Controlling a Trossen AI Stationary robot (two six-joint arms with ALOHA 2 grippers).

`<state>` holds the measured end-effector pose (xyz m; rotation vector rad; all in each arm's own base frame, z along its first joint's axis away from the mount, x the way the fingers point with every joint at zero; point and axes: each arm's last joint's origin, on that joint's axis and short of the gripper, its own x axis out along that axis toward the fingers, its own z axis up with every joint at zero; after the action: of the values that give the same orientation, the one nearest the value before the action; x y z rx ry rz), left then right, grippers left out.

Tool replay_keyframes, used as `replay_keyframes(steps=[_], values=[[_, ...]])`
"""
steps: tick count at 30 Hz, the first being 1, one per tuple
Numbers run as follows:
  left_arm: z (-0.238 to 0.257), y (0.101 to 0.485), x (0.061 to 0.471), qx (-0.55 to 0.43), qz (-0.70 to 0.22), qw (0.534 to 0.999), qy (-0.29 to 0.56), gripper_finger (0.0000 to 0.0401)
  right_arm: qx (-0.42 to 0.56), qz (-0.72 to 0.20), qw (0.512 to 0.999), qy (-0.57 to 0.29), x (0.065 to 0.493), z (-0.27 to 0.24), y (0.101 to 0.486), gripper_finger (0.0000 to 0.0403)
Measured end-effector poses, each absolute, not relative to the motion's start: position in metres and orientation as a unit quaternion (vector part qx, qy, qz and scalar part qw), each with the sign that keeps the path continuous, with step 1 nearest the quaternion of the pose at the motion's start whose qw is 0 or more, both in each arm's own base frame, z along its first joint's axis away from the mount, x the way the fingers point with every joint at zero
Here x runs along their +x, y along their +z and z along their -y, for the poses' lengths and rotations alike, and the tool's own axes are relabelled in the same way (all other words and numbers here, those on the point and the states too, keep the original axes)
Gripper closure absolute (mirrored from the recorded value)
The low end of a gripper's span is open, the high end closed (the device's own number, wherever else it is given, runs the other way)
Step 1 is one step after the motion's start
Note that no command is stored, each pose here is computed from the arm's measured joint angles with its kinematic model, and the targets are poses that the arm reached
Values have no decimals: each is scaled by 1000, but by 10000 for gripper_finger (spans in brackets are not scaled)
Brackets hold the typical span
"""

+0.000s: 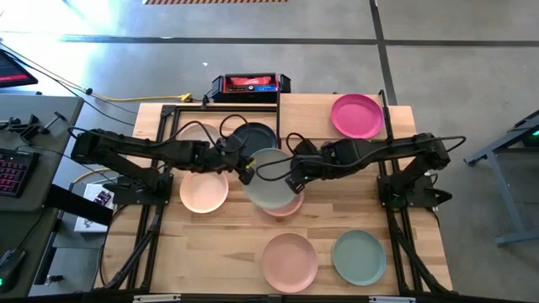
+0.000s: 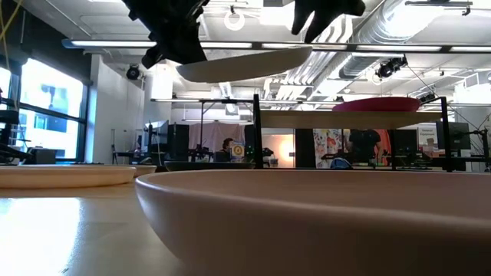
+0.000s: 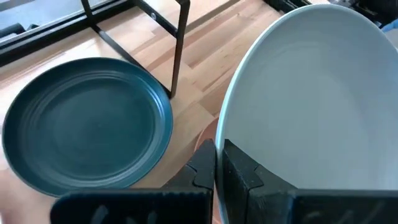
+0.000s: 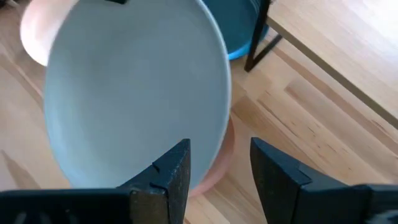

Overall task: Place and stack plates onto a shelf
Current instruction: Stack the gray plate on top of the pink plate on the shelf

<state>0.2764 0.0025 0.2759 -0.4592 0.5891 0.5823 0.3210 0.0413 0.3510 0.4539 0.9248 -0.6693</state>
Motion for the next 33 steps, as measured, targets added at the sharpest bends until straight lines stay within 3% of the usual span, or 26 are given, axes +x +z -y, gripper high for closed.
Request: replay_keyframes(steps=[12, 15, 22, 33], values=[[-3, 283, 282, -211, -243, 906, 274, 400, 207, -457, 802, -324, 327, -36, 341, 267], [-3, 283, 282, -210, -245, 906, 275, 400, 203, -458, 803, -321, 327, -36, 341, 292], [-3, 283, 282, -211, -245, 905, 276, 396, 198, -461, 803, -322, 326, -35, 341, 393], [-7, 283, 283, -227, -256, 909, 240, 374, 200, -458, 805, -319, 327, -35, 341, 398]])
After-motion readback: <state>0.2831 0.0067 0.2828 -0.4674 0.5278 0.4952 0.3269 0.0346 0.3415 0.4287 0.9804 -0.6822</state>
